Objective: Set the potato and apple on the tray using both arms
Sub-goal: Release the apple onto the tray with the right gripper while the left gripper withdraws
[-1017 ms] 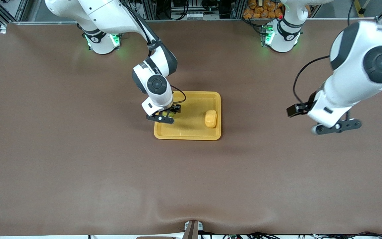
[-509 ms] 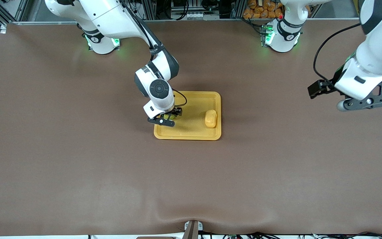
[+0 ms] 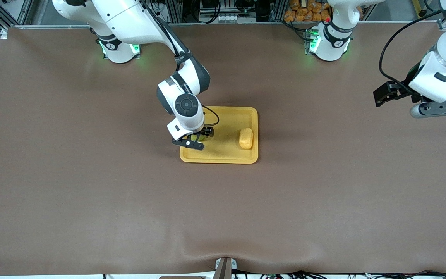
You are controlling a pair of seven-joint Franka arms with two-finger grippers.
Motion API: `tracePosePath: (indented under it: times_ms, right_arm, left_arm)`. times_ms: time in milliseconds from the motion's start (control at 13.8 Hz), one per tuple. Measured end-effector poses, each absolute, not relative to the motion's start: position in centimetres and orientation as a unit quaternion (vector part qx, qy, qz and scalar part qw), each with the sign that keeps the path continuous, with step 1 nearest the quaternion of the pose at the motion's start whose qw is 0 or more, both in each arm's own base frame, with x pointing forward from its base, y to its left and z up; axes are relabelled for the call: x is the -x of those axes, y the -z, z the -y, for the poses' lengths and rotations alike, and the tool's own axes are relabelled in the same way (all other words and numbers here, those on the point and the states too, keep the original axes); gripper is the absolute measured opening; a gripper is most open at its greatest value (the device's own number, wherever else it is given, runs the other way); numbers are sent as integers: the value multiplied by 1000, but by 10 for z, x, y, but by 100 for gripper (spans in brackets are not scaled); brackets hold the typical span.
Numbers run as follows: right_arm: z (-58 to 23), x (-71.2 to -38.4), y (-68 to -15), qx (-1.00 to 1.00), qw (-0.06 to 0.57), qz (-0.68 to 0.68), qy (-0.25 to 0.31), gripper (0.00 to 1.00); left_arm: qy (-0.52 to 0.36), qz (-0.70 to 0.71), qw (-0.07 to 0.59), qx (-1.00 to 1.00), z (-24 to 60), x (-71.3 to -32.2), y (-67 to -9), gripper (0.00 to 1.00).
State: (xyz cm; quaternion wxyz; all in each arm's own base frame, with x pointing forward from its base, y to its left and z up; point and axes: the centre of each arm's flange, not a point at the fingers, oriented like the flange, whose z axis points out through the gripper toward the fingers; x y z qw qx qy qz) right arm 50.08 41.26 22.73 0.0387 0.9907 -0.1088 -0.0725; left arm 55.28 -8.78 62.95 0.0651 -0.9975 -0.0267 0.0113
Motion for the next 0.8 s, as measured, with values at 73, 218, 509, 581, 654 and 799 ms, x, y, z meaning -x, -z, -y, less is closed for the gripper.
tracePosePath:
  times_ms: [73,218,509,581,654,799]
  right_arm:
    - [-412,-504,-237,-990,45,110,80,100]
    - [-409,-513,-256,-988,50,113,87,100]
    - [-391,-539,-302,-988,37,130,80,100]
    - [-385,-545,-315,-987,34,133,78,100]
    - [-380,-551,-329,-987,34,132,82,100]
    - [-366,-565,-358,-987,33,131,87,100]
  left_arm:
    - [-10,28,65,997,85,-552,-632,100]
    - [-6,29,66,997,84,-549,-636,100]
    - [2,21,67,997,85,-544,-646,100]
    - [3,7,68,998,82,-542,-649,100]
    - [2,-4,67,998,77,-540,-652,100]
    - [-1,-6,56,998,65,-534,-658,100]
